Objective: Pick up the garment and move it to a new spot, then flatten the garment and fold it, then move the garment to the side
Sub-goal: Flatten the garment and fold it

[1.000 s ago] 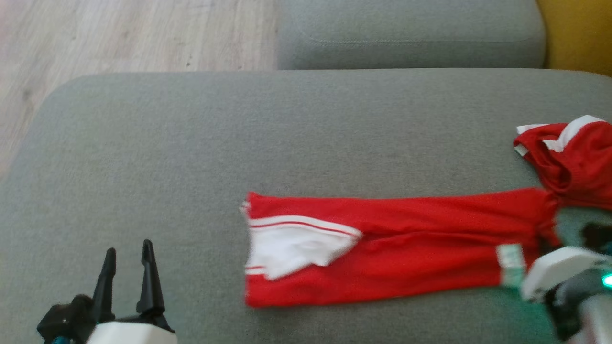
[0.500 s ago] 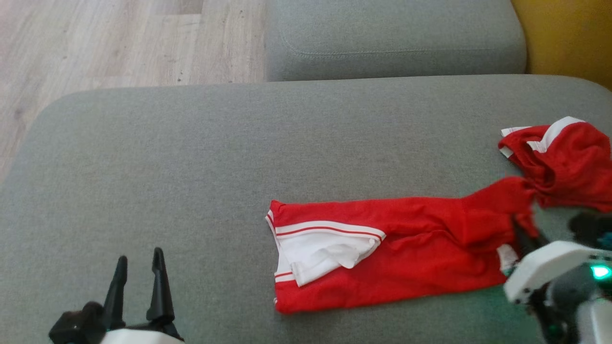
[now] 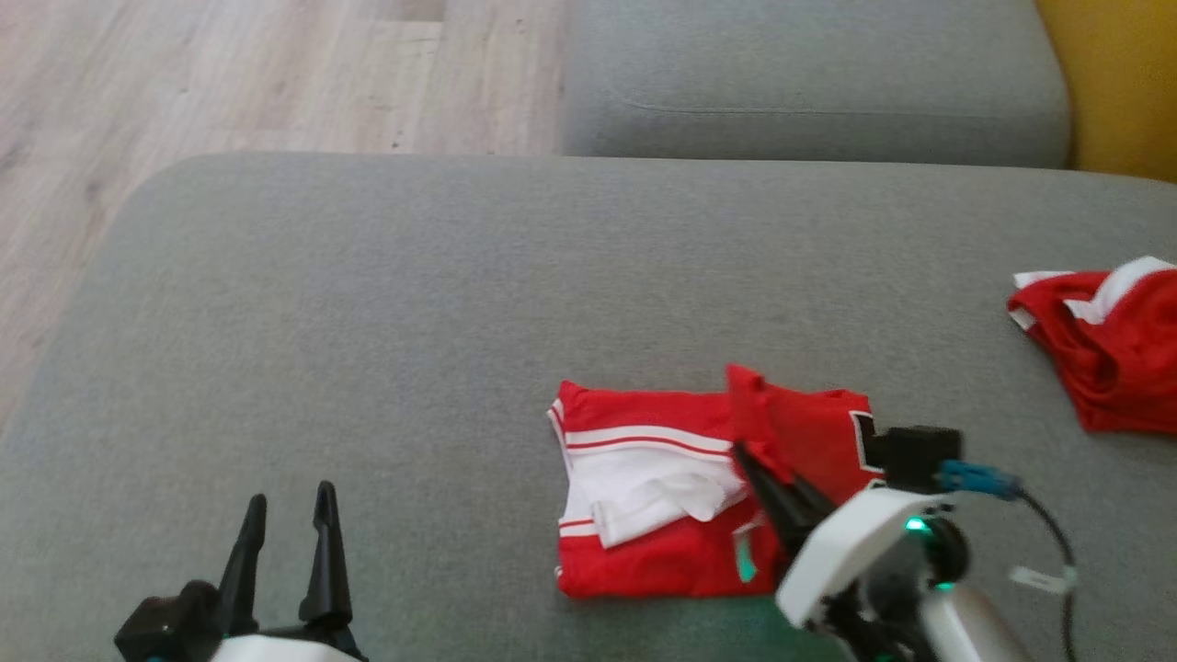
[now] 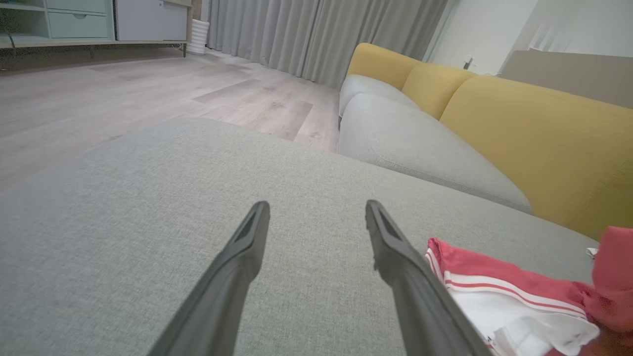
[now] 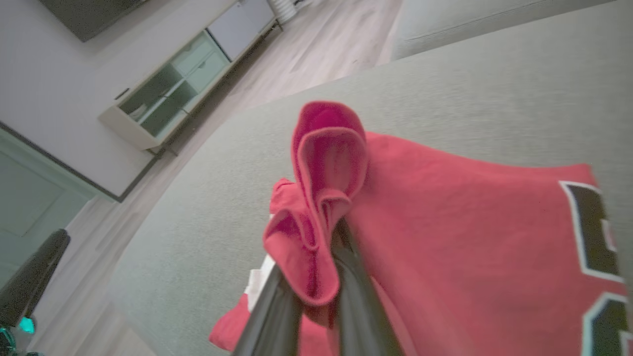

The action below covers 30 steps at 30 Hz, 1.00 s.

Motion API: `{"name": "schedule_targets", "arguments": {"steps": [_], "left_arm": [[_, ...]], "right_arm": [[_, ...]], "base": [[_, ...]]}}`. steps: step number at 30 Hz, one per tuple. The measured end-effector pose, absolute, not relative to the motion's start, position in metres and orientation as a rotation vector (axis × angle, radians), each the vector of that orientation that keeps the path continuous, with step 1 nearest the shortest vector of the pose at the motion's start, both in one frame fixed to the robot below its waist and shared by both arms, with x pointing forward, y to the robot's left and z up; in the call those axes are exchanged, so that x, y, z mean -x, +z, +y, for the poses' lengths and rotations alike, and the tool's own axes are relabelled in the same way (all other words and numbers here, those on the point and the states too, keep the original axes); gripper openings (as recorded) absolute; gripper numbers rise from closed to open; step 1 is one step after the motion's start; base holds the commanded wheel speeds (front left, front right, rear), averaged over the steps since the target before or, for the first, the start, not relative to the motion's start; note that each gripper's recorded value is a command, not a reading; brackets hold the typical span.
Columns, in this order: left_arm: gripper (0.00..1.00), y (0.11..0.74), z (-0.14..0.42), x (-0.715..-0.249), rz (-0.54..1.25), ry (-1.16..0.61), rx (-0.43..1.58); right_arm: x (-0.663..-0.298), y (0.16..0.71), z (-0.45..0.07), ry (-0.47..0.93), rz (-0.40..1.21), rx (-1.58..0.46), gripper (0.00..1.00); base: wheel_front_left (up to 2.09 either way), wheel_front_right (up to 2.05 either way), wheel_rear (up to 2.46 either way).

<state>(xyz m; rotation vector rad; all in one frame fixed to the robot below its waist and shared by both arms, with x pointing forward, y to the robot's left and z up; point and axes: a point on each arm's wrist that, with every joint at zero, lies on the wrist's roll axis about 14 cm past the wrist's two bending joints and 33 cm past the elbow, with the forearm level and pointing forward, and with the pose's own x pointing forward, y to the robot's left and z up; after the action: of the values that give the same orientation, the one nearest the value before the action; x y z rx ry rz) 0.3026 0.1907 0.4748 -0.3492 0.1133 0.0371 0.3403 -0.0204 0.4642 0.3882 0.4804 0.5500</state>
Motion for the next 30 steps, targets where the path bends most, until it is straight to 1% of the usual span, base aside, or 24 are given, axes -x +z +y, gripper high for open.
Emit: {"name": "schedule_targets", "arguments": {"steps": [8, 12, 15, 16, 17, 25, 28, 30], "left_arm": [[1.0, 0.472, 0.197, -0.293, 0.125, 0.065, 0.346], [1.0, 0.474, 0.203, -0.291, 0.114, 0.087, 0.347], [1.0, 0.472, 0.207, -0.287, 0.117, 0.104, 0.349], [1.0, 0.472, 0.207, -0.287, 0.117, 0.104, 0.349], [1.0, 0.471, 0.208, -0.286, 0.119, 0.107, 0.349], [1.0, 0.468, 0.207, -0.286, 0.127, 0.11, 0.352], [1.0, 0.469, 0.203, -0.289, 0.127, 0.097, 0.354], [1.0, 0.469, 0.198, -0.29, 0.126, 0.083, 0.356]], "right_arm": [[-0.34, 0.461, 0.043, 0.725, 0.507, -0.421, 0.0], [-0.338, 0.452, 0.059, 0.765, 0.543, -0.411, 0.0], [-0.335, 0.436, 0.067, 0.783, 0.601, -0.385, 0.0], [-0.335, 0.436, 0.067, 0.783, 0.601, -0.385, 0.58], [-0.336, 0.434, 0.068, 0.784, 0.606, -0.378, 1.0], [-0.344, 0.45, 0.08, 0.812, 0.533, -0.398, 1.0], [-0.352, 0.459, 0.076, 0.796, 0.473, -0.404, 1.0], [-0.364, 0.469, 0.068, 0.769, 0.405, -0.381, 1.0]], "base": [[0.0, 0.0, 0.0], [0.0, 0.0, 0.0], [0.0, 0.0, 0.0], [0.0, 0.0, 0.0], [0.0, 0.0, 0.0], [0.0, 0.0, 0.0], [0.0, 0.0, 0.0], [0.0, 0.0, 0.0]]}}
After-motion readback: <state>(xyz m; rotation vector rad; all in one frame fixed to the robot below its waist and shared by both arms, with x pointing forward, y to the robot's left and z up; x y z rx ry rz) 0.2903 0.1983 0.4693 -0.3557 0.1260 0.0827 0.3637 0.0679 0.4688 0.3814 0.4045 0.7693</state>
